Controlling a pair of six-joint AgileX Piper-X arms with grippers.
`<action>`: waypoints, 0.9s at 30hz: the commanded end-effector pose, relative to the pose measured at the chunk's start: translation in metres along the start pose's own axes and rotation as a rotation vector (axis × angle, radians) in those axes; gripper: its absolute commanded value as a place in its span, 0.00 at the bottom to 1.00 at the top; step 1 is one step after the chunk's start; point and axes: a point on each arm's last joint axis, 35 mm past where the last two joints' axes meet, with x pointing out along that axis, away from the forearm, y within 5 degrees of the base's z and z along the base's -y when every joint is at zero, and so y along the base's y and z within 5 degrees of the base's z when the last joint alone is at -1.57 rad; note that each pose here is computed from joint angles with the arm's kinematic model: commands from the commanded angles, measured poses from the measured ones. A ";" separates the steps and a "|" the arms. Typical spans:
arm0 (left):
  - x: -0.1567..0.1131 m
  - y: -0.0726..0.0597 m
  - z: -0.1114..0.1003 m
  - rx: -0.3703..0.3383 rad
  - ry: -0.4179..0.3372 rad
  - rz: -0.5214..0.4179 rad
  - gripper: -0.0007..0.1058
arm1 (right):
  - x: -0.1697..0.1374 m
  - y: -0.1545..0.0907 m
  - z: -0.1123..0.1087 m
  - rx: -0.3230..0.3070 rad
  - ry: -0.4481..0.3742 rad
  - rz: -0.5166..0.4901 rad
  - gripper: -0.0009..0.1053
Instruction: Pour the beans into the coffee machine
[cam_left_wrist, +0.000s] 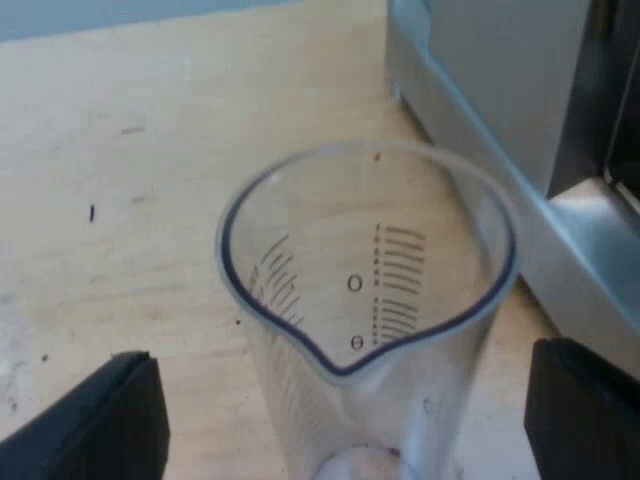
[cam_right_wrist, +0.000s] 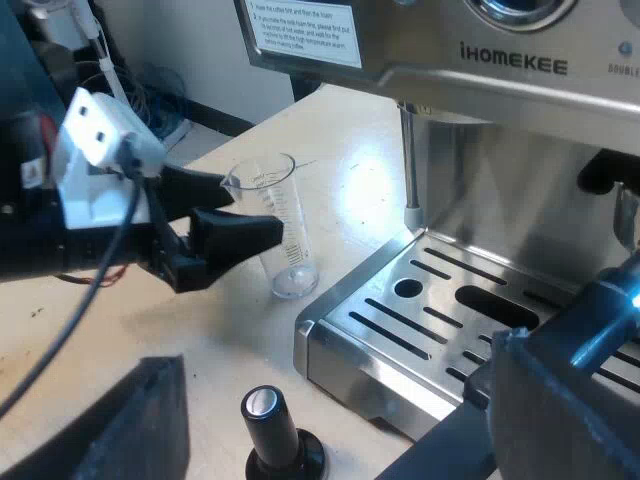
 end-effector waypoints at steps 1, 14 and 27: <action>-0.007 -0.002 0.007 -0.018 -0.037 0.002 0.80 | -0.001 0.000 0.003 -0.004 -0.020 -0.003 0.61; -0.041 -0.012 0.012 -0.096 -0.055 -0.002 0.80 | -0.001 0.000 0.003 -0.004 -0.020 -0.003 0.61; -0.092 -0.030 0.048 -0.074 -0.115 -0.011 0.80 | -0.001 -0.002 0.013 0.014 -0.027 -0.016 0.61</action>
